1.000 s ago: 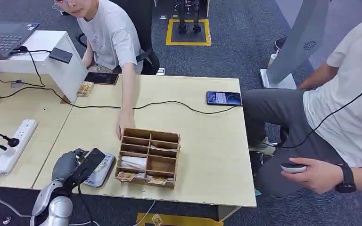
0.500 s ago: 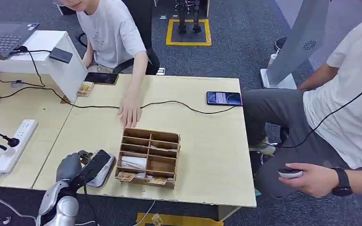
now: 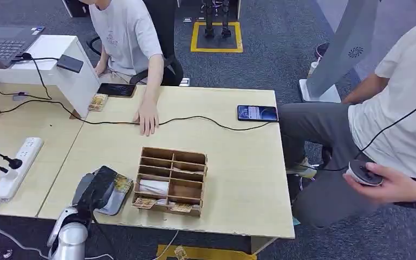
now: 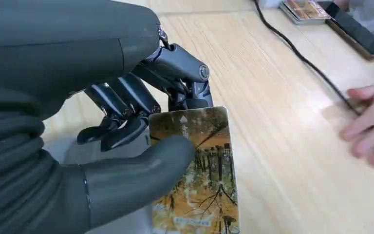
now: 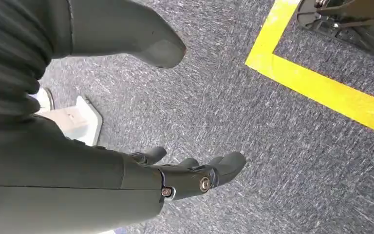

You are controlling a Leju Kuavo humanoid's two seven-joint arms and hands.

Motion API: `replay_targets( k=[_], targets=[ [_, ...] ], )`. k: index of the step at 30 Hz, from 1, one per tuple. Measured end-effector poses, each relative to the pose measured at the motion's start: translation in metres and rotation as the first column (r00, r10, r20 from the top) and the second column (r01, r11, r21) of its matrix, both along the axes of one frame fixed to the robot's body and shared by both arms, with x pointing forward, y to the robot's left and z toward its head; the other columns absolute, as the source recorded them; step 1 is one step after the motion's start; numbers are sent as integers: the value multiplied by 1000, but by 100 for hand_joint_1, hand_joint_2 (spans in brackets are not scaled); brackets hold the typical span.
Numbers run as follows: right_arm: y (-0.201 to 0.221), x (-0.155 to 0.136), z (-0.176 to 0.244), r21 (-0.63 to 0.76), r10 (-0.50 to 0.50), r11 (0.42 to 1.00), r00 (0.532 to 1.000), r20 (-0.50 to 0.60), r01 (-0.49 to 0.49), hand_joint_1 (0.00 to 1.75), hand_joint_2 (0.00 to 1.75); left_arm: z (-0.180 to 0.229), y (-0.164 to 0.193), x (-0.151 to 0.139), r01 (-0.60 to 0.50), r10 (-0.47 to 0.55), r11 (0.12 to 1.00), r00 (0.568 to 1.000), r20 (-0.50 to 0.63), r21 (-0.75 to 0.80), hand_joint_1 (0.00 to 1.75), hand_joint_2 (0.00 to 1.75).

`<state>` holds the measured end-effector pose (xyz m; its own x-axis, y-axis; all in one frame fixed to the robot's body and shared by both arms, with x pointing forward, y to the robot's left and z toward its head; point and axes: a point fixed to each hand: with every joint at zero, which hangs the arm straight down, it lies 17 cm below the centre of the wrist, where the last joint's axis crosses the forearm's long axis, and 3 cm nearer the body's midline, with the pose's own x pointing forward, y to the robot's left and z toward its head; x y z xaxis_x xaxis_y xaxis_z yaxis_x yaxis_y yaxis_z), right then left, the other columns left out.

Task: Pass the card to the sensor for recognition and then transmit it.

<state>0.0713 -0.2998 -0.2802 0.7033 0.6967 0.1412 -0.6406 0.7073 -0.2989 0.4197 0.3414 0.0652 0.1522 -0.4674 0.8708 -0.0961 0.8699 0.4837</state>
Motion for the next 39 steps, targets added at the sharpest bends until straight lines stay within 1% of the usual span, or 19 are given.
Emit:
replay_targets(
  k=[2,4,6,8,10,12,15,19,23,28,35,36,39],
  targets=[
    [0,0,0,0,3,1000,1000,-1,-3,0,175,15,-2,4,4,3,990,999,48,-141,175,175],
    [0,-1,0,3,10,1000,1000,-5,-10,0,175,35,2,8,5,26,965,993,115,-263,175,175],
    [2,-2,-1,8,17,1000,1000,-10,-17,0,175,52,8,12,4,54,944,985,164,-331,175,175],
    [3,-2,-1,9,23,1000,1000,-11,-23,0,175,66,14,17,-10,78,943,979,191,-333,175,175],
    [4,-1,0,11,28,1000,1000,-12,-28,0,175,77,22,25,-46,109,956,973,205,-290,175,175],
    [5,2,0,13,37,999,999,-10,-37,0,175,93,33,35,-97,147,972,962,230,-216,175,175],
    [8,5,0,16,52,999,999,-5,-52,0,175,122,47,47,-185,190,982,936,296,-44,175,175],
    [14,9,1,21,72,997,997,2,-72,0,175,162,50,60,-240,192,967,905,378,84,175,175],
    [22,10,1,32,92,995,996,3,-92,0,175,192,43,65,-300,154,913,881,448,276,175,175],
    [28,11,1,39,105,994,994,7,-105,0,175,210,27,72,-310,103,875,870,482,372,175,175],
    [33,12,2,43,111,993,994,8,-111,0,175,216,13,76,-296,65,864,867,493,407,175,175],
    [34,12,2,43,111,993,994,8,-111,0,175,217,11,77,-291,59,866,867,495,407,0,175],
    [37,11,1,47,115,992,993,5,-115,0,175,216,8,77,-275,51,880,865,499,387,0,175]
  ],
)
